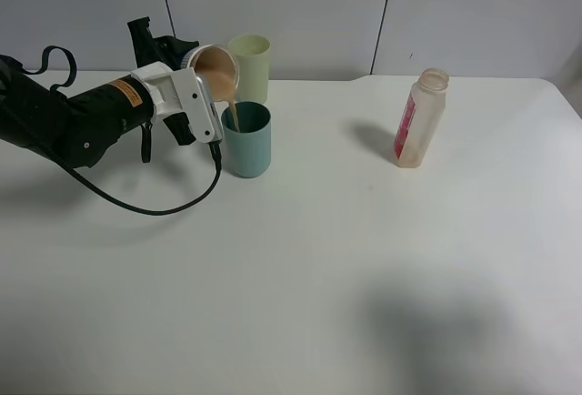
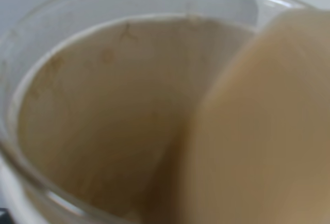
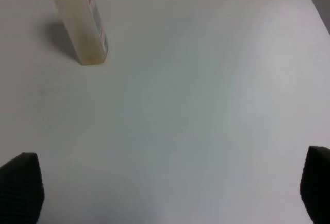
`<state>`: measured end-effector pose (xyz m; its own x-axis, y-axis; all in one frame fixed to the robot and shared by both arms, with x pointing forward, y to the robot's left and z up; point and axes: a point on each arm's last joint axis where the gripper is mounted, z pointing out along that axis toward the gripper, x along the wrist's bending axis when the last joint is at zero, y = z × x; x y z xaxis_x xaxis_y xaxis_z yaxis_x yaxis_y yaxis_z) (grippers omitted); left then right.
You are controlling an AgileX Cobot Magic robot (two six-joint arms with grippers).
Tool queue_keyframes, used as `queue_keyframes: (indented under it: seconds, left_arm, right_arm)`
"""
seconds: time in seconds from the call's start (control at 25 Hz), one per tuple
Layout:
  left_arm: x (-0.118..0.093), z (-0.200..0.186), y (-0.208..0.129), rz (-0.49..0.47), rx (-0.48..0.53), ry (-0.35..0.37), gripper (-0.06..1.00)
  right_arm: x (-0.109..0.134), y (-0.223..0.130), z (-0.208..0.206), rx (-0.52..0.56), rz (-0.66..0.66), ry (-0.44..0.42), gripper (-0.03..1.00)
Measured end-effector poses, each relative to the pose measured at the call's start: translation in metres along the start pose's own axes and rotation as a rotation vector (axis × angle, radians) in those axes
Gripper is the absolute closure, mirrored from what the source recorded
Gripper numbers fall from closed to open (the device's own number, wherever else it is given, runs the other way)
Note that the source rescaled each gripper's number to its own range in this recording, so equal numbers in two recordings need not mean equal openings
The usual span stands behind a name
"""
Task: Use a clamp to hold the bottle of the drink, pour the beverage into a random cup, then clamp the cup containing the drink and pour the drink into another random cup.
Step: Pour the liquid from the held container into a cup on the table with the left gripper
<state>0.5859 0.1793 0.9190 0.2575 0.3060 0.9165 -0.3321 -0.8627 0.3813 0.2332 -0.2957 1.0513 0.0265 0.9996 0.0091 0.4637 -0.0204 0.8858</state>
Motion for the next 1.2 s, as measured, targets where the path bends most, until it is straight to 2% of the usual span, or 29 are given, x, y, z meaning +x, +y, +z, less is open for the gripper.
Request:
queue_keyframes:
  seconds: [0.24, 0.48, 1.2]
  left_arm:
    - [0.000, 0.000, 0.000, 0.013, -0.001, -0.001, 0.94]
    - [-0.005, 0.001, 0.015, 0.047, -0.044, -0.003, 0.94]
    - [-0.005, 0.001, 0.016, 0.050, -0.047, -0.003, 0.94]
  right_arm:
    - [0.000, 0.000, 0.000, 0.000, 0.000, 0.000, -0.03]
    - [0.000, 0.000, 0.000, 0.000, 0.000, 0.000, -0.03]
    - [0.000, 0.000, 0.000, 0.000, 0.000, 0.000, -0.03]
